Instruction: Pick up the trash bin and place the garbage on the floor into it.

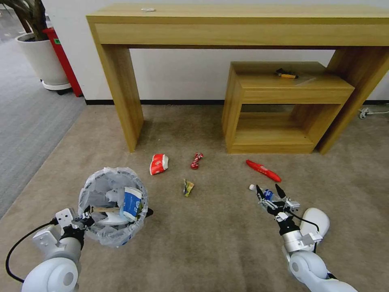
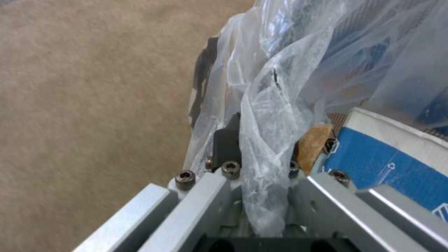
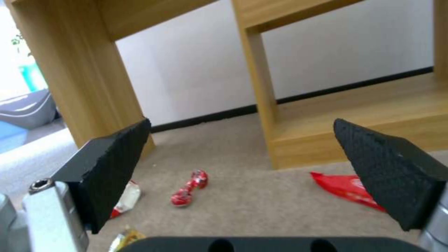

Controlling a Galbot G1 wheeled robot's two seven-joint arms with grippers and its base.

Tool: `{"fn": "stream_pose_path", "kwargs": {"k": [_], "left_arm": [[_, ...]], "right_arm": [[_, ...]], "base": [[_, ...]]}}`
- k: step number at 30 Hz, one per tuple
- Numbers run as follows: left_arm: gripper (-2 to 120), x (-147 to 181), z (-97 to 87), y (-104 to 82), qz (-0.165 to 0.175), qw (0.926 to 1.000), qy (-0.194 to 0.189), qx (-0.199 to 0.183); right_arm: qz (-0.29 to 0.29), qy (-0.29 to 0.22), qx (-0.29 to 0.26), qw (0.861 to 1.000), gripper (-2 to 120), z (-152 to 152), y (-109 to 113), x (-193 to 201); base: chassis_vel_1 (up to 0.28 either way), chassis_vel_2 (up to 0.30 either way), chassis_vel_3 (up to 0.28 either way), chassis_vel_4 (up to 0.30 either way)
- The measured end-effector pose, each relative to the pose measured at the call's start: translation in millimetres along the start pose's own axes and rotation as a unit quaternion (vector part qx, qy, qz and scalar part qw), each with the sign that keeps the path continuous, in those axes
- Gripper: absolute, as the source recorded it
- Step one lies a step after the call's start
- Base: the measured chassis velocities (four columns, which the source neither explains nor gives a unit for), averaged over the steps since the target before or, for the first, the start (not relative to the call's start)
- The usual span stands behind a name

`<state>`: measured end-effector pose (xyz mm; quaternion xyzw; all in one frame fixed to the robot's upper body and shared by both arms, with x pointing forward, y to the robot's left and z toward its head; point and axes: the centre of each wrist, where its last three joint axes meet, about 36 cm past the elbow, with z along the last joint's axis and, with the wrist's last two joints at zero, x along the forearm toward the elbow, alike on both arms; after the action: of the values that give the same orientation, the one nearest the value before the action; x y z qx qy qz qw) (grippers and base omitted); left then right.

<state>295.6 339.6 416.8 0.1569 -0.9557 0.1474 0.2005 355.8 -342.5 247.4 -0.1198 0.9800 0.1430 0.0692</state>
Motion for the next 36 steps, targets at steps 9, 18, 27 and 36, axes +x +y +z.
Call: {"fn": "stream_pose_path", "kwargs": {"k": [9, 18, 27, 36], "left_arm": [[0, -1.3, 3.6, -1.3, -0.001, 1.0, 0.002, 0.003], [0, -2.5, 4.8, -3.8, 0.002, 1.0, 0.003, 0.005], [0, -2.4, 5.1, -2.2, 0.0, 1.0, 0.003, 0.004], [0, -1.0, 7.3, -2.5, 0.002, 1.0, 0.003, 0.007]], "right_arm": [[-0.004, 0.003, 0.009, 1.0, 100, 7.9, -1.6, 3.8], [-0.01, 0.01, 0.039, 0.999, 100, 15.1, -8.4, 1.8], [-0.016, 0.041, 0.097, 0.994, 100, 17.9, -24.6, -3.0], [-0.016, 0.126, 0.162, 0.978, 100, 36.3, -65.2, 9.1]], "base": [[-0.179, -0.173, 0.152, 0.169], [-0.084, -0.091, 0.078, 0.077], [0.0, 0.0, 0.0, 0.0], [0.0, 0.0, 0.0, 0.0]]}}
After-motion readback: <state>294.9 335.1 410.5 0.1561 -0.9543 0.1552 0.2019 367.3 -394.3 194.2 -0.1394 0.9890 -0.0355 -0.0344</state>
